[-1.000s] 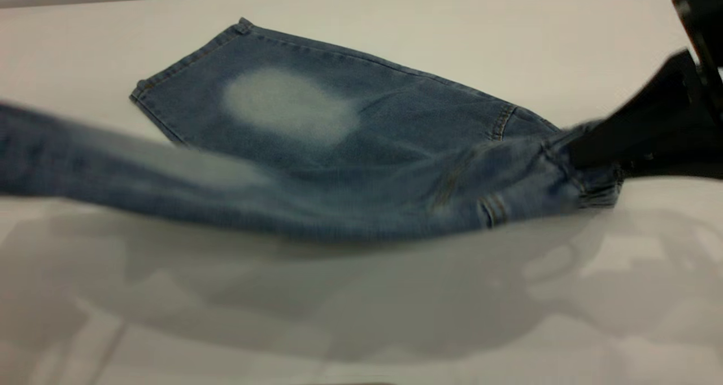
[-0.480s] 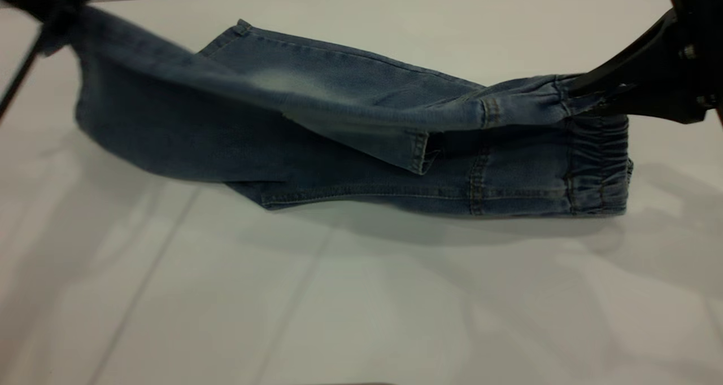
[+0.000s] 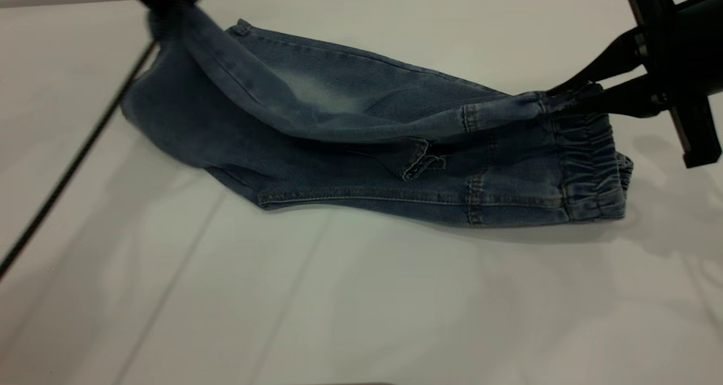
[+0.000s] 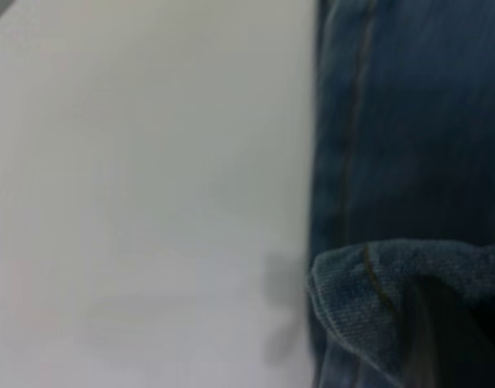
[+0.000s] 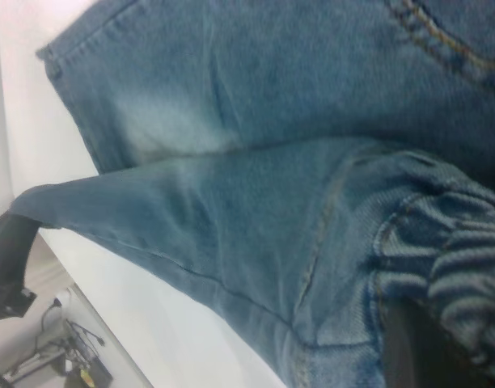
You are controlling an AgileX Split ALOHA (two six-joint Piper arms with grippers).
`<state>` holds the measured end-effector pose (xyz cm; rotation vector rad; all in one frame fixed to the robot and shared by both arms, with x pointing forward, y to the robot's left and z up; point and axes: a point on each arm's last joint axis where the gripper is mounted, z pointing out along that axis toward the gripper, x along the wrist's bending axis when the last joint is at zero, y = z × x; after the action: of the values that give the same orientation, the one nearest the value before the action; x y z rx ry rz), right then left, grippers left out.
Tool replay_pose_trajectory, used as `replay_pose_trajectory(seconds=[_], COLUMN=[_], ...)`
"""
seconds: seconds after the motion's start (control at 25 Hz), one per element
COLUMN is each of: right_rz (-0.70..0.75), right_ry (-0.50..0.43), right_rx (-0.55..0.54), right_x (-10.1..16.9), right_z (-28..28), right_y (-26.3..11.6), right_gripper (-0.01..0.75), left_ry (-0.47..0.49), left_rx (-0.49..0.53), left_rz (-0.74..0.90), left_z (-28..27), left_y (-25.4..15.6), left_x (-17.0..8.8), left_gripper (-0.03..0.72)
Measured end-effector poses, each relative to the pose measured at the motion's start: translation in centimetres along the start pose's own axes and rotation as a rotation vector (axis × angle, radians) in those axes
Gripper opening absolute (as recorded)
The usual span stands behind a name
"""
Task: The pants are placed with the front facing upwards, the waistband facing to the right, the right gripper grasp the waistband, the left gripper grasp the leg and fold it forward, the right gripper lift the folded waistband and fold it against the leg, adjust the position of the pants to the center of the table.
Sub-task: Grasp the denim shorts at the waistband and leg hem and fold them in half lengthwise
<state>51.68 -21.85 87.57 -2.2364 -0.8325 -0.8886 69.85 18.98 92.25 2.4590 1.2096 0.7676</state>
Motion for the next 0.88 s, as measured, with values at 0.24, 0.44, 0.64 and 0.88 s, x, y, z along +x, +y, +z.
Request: replay_pose_trajectory(seconds=[0.24, 0.44, 0.64, 0.88], right_rz=[0.052, 0.116, 0.144, 0.158], right_ry=[0.005, 0.028, 0.031, 0.025], right_rx=[-0.062, -0.134, -0.15, -0.159], right_x=[0.4, -0.2, -0.3, -0.4], right_z=[-0.3, -2.0, -2.3, -2.3], right_y=[1.9, 4.0, 4.4, 4.5], right_gripper=[0.053, 0.055, 0.059, 0.062], left_ry=[-0.004, -0.006, -0.012, -0.002], left_rx=[-0.017, -0.004, 0.003, -0.033], left_rz=[0.013, 0.012, -0.034, -0.094], left_z=[2.7, 3.9, 4.8, 4.9], left_y=[1.5, 1.3, 0.9, 1.2], left_x=[-0.9, -1.0, -1.3, -1.2], left_gripper=[0.017, 0.017, 0.017, 0.029])
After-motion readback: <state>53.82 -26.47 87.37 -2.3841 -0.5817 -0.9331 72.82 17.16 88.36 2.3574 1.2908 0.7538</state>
